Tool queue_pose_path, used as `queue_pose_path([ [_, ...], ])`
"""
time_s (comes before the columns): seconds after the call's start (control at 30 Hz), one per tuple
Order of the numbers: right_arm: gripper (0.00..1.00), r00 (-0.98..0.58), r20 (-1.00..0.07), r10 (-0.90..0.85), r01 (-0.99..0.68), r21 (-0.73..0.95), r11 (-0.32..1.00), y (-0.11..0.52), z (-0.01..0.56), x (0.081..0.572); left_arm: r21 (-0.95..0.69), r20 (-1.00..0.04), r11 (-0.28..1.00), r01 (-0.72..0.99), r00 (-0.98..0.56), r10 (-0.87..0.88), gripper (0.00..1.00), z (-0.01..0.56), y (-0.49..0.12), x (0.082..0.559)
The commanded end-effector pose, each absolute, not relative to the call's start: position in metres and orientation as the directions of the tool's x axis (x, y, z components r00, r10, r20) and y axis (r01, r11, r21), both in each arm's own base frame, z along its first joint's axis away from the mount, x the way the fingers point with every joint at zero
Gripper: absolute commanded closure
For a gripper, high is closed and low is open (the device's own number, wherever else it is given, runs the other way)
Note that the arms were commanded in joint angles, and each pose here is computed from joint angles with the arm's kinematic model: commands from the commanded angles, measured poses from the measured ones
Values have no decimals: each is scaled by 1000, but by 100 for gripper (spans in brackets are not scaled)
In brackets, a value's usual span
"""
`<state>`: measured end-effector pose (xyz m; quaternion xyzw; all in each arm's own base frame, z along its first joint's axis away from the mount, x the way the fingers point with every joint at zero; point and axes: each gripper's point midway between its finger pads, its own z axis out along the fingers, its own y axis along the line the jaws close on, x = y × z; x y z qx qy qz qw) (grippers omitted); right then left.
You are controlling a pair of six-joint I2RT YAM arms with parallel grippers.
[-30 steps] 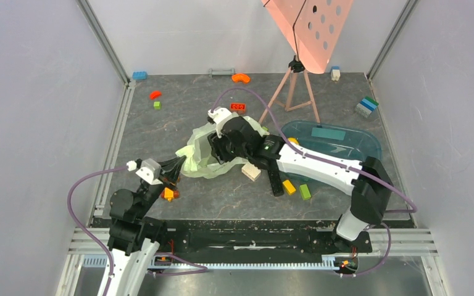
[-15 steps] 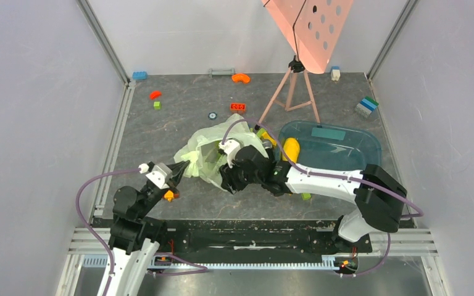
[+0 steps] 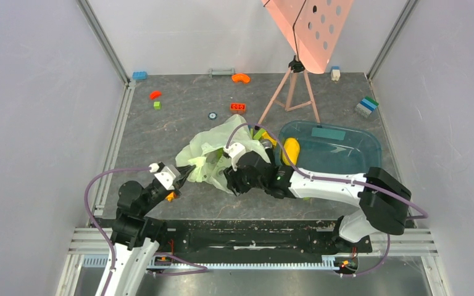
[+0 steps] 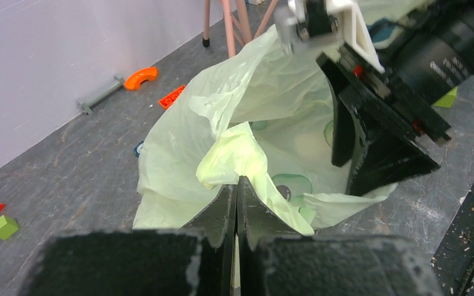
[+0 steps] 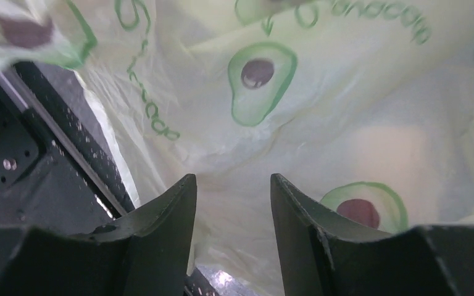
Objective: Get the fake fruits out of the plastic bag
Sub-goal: Adjust the plastic bag at the center of the board.
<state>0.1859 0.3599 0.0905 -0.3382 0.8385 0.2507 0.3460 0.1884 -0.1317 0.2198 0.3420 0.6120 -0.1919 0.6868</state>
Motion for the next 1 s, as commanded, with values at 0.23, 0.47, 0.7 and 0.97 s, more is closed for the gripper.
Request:
queue_pose_path([
  [0.23,47,-399,-893,-208,-667,127,734,401,180,257,264,-964,654,708,202,170,98,218,-138,186],
  [0.47,48,-395,-896,-204,-634,105,767,418,164,292,261,-965,657,708,201,168,98,217,-138,187],
  [0.7,48,-378,-896,-234,-567,24,823,411,148,321,238,-971,659,713,174,162,98,218,-138,188],
  [0.97,48,-382,-903,-199,-534,39,844,413,131,345,177,-982,667,724,85,168,98,227,-139,193],
])
